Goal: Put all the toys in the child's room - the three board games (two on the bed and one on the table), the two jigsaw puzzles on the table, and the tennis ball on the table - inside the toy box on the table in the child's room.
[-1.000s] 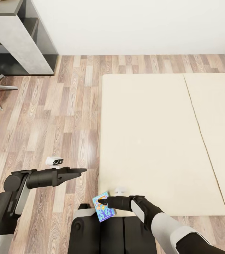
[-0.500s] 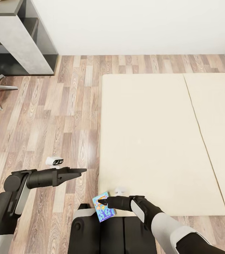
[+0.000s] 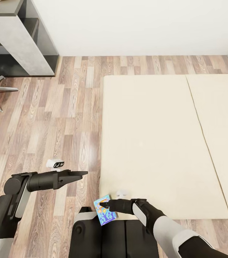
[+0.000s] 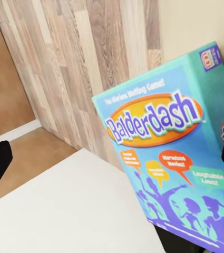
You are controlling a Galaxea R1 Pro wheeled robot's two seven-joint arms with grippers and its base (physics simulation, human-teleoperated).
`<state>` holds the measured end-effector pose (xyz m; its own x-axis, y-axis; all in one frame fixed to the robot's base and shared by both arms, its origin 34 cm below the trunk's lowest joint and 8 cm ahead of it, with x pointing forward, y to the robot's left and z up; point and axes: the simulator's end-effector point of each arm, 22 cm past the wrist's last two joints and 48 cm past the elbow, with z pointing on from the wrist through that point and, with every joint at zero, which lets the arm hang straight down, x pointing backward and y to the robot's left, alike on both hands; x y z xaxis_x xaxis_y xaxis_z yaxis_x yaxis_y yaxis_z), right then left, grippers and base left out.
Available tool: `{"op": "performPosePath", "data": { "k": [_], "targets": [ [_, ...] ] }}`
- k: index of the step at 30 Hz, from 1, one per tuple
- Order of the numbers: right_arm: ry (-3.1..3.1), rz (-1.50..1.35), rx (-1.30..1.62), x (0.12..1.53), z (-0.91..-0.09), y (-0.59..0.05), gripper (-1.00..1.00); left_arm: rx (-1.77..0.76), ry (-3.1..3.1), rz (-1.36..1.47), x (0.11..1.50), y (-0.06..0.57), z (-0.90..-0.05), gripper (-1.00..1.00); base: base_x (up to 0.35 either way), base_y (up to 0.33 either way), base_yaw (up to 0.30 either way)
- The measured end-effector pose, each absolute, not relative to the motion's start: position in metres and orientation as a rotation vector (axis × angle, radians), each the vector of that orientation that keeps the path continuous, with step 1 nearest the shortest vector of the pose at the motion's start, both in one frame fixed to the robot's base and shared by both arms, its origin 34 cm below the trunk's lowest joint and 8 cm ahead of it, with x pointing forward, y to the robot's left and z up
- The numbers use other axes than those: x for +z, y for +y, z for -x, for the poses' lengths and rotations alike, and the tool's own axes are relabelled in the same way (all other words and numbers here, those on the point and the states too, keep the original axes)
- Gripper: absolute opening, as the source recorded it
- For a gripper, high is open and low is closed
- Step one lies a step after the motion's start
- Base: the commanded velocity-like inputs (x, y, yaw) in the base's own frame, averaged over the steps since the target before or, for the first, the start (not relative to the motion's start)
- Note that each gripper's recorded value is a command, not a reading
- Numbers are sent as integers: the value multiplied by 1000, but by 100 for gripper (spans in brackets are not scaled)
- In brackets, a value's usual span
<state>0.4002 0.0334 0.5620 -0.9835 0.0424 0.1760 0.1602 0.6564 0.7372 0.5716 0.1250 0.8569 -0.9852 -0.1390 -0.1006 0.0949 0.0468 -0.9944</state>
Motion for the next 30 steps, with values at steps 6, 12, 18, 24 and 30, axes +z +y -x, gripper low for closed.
{"op": "performPosePath", "data": {
  "k": [6,12,18,24,30],
  "targets": [
    [-2753,161,-1241,561,-404,33,100,-2059,2142,46,857,125,-572,100,0,0,0],
    [-2773,157,-1246,560,-407,32,100,-2059,2143,46,857,125,-572,100,0,0,0],
    [-2779,155,-1247,560,-408,32,100,-2059,2143,46,857,125,-572,100,0,0,0],
    [-2779,153,-1246,559,-407,32,100,-2059,2143,46,857,125,-572,100,0,0,0],
    [-2779,153,-1246,559,-407,32,100,-2059,2143,46,857,125,-572,100,0,0,0]
  ]
}}
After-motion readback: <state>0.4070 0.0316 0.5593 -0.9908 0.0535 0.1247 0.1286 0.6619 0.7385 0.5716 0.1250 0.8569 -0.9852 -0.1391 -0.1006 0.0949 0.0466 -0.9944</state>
